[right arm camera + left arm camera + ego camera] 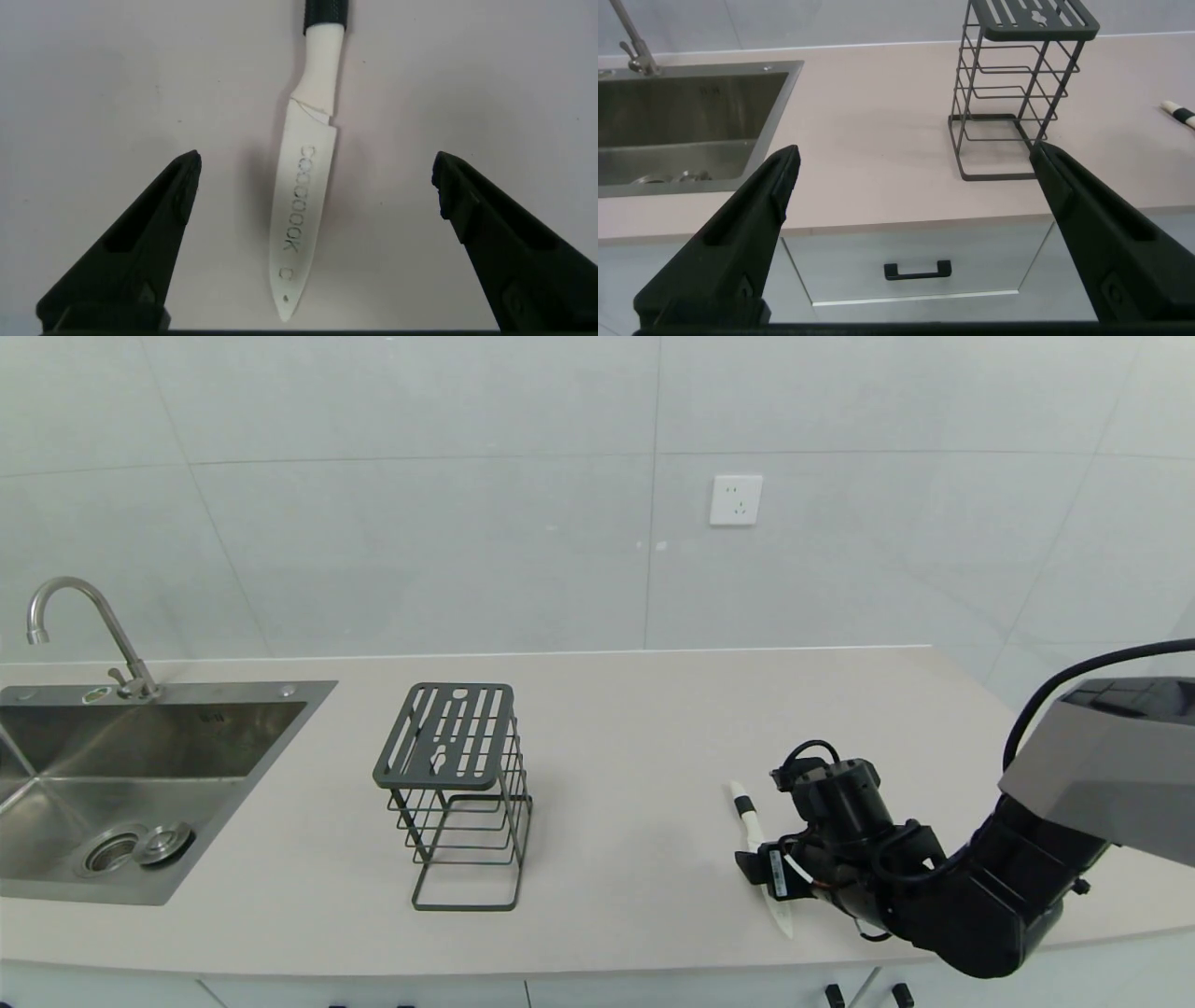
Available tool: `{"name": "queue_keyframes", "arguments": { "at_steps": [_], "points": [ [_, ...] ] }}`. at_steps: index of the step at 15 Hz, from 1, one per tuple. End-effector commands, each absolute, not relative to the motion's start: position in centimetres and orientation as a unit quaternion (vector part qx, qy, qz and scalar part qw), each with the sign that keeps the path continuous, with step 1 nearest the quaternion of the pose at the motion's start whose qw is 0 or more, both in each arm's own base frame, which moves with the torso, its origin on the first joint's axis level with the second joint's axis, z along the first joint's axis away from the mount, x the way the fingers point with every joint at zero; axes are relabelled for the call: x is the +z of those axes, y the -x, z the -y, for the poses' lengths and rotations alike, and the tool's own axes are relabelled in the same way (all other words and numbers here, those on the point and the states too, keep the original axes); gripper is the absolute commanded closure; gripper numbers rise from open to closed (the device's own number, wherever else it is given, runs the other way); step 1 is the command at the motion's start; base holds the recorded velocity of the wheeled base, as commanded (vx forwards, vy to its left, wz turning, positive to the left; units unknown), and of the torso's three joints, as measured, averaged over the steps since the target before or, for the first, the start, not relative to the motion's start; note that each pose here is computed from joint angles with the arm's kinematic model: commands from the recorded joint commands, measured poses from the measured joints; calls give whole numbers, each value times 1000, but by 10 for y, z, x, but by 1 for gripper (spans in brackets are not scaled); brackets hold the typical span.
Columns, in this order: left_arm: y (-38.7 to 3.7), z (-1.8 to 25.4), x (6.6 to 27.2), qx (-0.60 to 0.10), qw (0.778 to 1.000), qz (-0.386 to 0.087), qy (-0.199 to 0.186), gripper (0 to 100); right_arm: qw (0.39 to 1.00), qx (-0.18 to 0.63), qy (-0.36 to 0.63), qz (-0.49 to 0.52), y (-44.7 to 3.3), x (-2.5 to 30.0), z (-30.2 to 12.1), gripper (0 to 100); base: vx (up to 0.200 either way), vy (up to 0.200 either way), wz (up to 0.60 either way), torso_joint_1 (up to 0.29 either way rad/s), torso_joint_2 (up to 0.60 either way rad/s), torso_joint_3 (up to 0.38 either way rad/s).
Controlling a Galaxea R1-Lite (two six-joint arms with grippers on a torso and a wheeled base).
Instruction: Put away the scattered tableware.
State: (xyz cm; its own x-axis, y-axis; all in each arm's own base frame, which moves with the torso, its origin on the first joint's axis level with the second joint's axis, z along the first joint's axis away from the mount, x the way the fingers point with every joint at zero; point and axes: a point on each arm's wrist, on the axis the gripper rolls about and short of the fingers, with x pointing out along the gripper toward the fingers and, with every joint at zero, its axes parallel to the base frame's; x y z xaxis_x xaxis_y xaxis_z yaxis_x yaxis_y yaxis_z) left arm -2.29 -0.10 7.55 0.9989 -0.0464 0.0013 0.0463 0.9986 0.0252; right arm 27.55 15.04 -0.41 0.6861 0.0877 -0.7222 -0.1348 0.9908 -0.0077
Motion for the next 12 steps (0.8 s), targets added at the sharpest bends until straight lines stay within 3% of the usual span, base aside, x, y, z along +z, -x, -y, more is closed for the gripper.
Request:
{"name": "queue_keyframes", "arguments": {
  "at_steps": [1,12],
  "points": [
    [23,1,75,-23,1000,0,-13,0,918,60,31,-392,-279,-7,-152,0,0,0,0,0,0,0],
    [23,1,75,-23,1000,0,-12,0,919,57,37,-388,-295,-22,-163,0,0,0,0,0,0,0]
  ]
}}
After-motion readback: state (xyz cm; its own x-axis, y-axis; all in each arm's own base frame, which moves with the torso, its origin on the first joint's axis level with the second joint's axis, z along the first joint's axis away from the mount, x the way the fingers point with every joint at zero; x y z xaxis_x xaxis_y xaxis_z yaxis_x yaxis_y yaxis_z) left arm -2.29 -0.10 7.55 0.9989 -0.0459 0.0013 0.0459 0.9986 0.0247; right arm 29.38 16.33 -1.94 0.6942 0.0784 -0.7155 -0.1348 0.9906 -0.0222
